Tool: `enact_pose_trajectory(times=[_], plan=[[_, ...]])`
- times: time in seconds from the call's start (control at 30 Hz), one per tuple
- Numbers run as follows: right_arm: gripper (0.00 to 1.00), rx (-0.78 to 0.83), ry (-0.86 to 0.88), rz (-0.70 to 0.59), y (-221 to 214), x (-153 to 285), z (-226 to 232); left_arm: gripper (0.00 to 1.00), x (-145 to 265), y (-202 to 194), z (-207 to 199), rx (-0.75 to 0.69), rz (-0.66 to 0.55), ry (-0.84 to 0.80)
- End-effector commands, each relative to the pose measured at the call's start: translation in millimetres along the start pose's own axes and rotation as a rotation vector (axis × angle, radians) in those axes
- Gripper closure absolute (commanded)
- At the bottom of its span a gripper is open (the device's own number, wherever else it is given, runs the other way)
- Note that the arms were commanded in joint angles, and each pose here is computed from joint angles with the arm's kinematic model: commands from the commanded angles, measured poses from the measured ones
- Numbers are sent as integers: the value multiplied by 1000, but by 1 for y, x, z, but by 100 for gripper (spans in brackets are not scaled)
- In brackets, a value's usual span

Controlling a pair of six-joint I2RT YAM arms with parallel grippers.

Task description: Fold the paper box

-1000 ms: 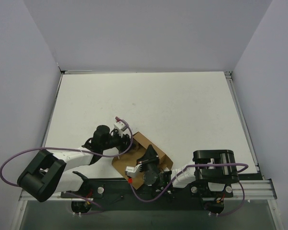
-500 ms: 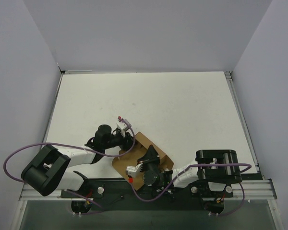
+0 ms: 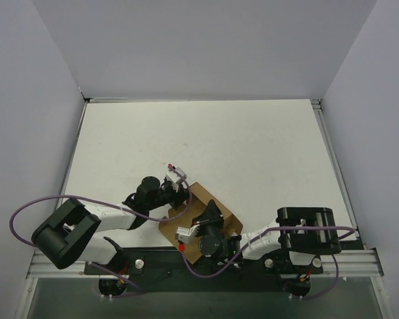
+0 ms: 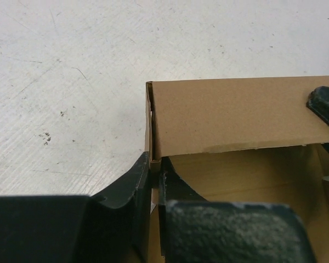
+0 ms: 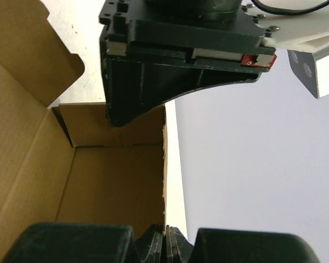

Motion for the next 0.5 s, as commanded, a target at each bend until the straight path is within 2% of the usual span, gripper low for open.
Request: enact_pose_trajectory(times=[0.0,0.07,0.1,0.13,0.3,0.4,0.47], plan=[[96,-144,-24,-4,2,-1,-14,98,-1,21,-22,-41,-148,-34],[86,-209,-45,15,0,0,-19,100,2,19,-27,-42,-176,32],[75,-259,-61,19,-1,2,-25,100,3,17,-28,-27,-176,56],[69,-297,-69,25,-2,3,-27,100,5,18,-31,-20,-185,64],[45,-553,-65,51,-13,12,-44,100,12,10,-26,46,-199,205],[39,-682,-32,54,-25,21,-47,100,16,8,-24,66,-206,262],[38,-686,-15,75,-36,27,-44,100,18,9,-23,87,-224,303]])
Point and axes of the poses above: each gripper's point midway between its finger pads, its own x axis back along the fingers, its own z axis along the line the jaws close on, y = z × x, the point moved 10 cm from there along x, back along the fingers, and after that the axes turned 14 degrees about x, right-handed, at the moved point
